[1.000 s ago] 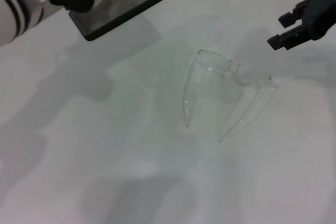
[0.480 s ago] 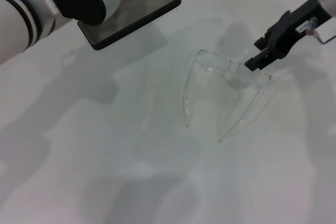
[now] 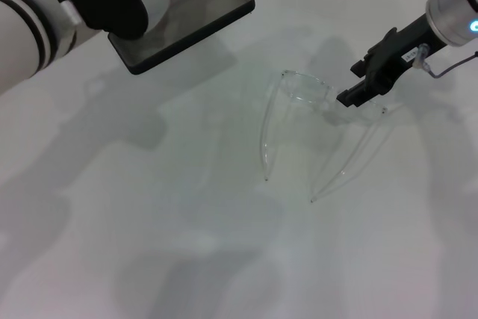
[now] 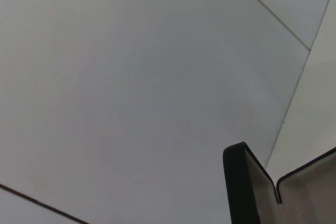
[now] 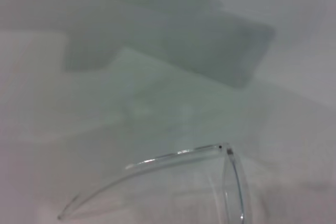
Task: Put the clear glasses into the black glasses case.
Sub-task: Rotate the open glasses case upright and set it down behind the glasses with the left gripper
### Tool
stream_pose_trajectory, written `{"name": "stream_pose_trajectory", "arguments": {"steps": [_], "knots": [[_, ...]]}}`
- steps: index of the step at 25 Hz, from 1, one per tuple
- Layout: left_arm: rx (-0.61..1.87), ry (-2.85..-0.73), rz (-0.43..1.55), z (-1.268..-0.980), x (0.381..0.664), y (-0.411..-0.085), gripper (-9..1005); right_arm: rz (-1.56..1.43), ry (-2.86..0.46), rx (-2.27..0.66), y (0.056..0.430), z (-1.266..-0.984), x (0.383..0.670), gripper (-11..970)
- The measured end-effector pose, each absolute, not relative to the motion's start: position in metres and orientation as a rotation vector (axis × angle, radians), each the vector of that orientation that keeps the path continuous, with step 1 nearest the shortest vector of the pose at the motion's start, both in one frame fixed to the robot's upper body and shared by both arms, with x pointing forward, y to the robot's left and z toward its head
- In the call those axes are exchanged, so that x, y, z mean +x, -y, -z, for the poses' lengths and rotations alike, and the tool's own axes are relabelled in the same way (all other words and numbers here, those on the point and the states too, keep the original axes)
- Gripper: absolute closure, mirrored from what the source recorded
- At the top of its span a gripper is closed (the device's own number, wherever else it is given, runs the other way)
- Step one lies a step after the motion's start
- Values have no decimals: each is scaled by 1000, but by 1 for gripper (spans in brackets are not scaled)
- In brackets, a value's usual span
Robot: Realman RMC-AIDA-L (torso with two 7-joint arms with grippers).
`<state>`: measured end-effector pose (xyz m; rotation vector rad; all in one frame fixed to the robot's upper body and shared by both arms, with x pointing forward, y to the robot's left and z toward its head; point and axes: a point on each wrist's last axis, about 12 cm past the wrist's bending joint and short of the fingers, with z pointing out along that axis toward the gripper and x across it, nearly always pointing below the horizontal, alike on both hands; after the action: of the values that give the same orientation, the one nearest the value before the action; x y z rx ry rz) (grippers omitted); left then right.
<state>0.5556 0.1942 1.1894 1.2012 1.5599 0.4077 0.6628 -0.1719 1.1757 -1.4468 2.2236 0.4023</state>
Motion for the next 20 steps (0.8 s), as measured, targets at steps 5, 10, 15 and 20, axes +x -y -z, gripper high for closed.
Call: {"name": "stream_pose_trajectory", "arguments": {"steps": [5, 10, 15, 20], "knots": [[1207, -1565, -403, -1187, 554, -193, 821, -394, -2206, -1450, 169, -1167, 663, 369], [1212, -1571, -401, -1184, 554, -194, 820, -387, -2184, -1446, 160, -1157, 664, 378], [1214, -1573, -405, -1181, 555, -194, 819, -382, -2174, -1456, 153, -1152, 665, 387], [1210, -1572, -408, -1180, 555, -195, 818, -378, -2186, -1455, 148, -1146, 665, 399]]}}
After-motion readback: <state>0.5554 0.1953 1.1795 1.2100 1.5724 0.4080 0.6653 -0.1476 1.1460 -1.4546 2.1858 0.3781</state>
